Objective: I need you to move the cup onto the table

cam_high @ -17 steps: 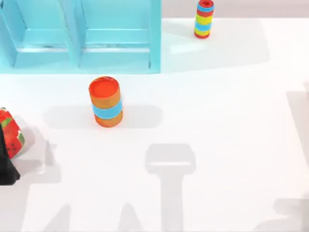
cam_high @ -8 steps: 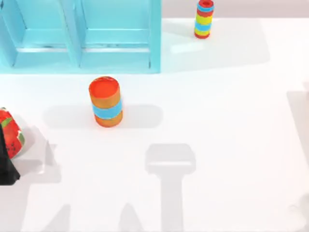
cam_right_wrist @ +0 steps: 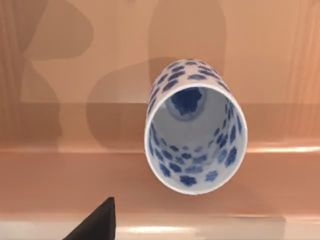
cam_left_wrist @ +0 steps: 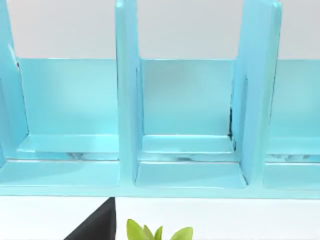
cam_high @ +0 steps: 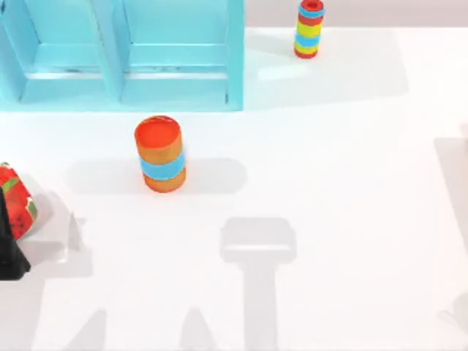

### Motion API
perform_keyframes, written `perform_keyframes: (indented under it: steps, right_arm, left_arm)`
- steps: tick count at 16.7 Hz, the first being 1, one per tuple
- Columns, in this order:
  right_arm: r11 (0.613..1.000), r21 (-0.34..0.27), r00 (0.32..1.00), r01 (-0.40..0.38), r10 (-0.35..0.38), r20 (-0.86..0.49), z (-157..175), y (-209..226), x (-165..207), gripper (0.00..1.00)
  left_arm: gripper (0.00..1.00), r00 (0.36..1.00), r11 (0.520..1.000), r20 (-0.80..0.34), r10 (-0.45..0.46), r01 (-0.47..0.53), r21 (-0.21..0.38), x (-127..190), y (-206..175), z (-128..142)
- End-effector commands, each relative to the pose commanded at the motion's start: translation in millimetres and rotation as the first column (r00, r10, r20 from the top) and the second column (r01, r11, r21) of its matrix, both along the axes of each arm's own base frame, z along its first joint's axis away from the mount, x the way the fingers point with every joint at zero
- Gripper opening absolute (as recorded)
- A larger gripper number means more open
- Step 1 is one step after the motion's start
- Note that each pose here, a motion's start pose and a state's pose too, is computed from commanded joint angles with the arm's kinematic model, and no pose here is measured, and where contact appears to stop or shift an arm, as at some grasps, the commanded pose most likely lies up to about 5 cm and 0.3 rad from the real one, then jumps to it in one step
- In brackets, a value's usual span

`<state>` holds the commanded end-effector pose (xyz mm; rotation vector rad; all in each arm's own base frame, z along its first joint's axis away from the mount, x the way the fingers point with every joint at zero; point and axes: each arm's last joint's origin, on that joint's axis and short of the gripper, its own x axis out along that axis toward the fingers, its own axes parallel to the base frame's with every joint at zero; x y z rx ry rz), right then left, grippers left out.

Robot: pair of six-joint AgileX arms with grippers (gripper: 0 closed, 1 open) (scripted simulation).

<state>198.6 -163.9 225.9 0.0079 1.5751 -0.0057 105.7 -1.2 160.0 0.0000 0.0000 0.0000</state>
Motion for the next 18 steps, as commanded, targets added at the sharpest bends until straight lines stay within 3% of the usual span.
perform_keyframes:
  steps: [7,13,18]
  right_arm:
    - [1.0,-0.003,1.0,-0.004,0.004,0.01,-67.7,-1.3,4.4,1.0]
    - [1.0,0.0,1.0,0.0,0.0,0.001,-76.5,-1.0,1.5,1.0]
    - [1.0,0.0,1.0,0.0,0.0,0.001,-76.5,-1.0,1.5,0.62]
  left_arm:
    - [1.0,1.0,1.0,0.0,0.0,0.0,0.0,0.0,0.0,0.0]
    - [1.0,1.0,1.0,0.0,0.0,0.0,0.0,0.0,0.0,0.0]
    - [1.0,1.0,1.0,0.0,0.0,0.0,0.0,0.0,0.0,0.0]
